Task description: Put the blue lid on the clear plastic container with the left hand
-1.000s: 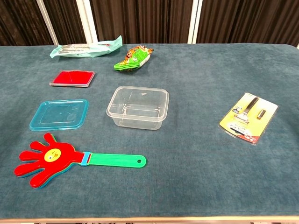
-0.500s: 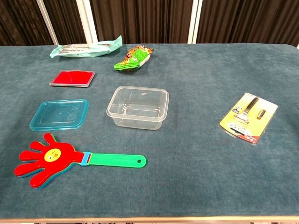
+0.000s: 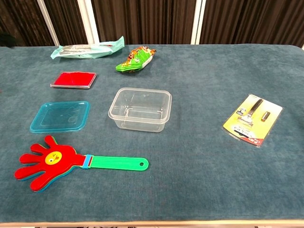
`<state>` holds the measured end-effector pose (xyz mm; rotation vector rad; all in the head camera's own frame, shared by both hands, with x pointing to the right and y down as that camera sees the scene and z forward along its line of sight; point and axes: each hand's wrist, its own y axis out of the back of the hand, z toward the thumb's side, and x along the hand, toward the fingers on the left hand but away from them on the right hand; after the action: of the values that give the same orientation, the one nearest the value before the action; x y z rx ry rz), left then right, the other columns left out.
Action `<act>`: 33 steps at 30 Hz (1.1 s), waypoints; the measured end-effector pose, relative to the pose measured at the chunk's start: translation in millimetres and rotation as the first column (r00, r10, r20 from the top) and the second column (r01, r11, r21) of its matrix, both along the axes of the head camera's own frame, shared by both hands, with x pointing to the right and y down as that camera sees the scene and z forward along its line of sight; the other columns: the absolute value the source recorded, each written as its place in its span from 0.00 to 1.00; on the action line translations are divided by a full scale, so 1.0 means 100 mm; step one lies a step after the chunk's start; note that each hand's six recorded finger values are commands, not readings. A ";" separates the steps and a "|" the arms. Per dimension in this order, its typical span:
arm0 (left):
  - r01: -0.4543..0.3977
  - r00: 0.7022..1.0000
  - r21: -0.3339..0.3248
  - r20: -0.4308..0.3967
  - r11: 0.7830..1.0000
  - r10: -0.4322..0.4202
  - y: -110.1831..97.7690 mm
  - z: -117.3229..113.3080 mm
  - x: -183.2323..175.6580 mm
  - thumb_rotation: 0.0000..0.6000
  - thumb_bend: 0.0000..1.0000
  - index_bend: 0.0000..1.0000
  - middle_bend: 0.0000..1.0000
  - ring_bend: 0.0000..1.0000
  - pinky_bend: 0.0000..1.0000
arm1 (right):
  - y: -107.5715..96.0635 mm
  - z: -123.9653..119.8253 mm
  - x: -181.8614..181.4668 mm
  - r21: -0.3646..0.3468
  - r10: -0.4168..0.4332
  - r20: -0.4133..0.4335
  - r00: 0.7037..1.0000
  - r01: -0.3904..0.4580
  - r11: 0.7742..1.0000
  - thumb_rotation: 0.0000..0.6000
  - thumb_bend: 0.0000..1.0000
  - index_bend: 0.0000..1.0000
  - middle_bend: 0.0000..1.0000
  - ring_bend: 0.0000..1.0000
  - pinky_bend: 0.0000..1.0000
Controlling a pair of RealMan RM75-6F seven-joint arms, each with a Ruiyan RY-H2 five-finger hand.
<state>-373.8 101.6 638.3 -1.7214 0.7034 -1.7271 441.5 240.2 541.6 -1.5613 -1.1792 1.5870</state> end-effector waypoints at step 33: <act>-0.141 0.989 -0.098 0.037 0.985 0.145 0.40 0.91 0.59 1.00 0.09 0.00 0.09 0.00 0.06 | 0.01 0.04 0.03 -0.020 0.031 0.017 0.999 -0.031 0.999 1.00 0.34 0.00 0.01 0.00 0.00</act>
<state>-314.9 142.1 729.1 -1.7466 0.4729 -1.7172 445.0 241.1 545.2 -1.5796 -1.2060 1.6124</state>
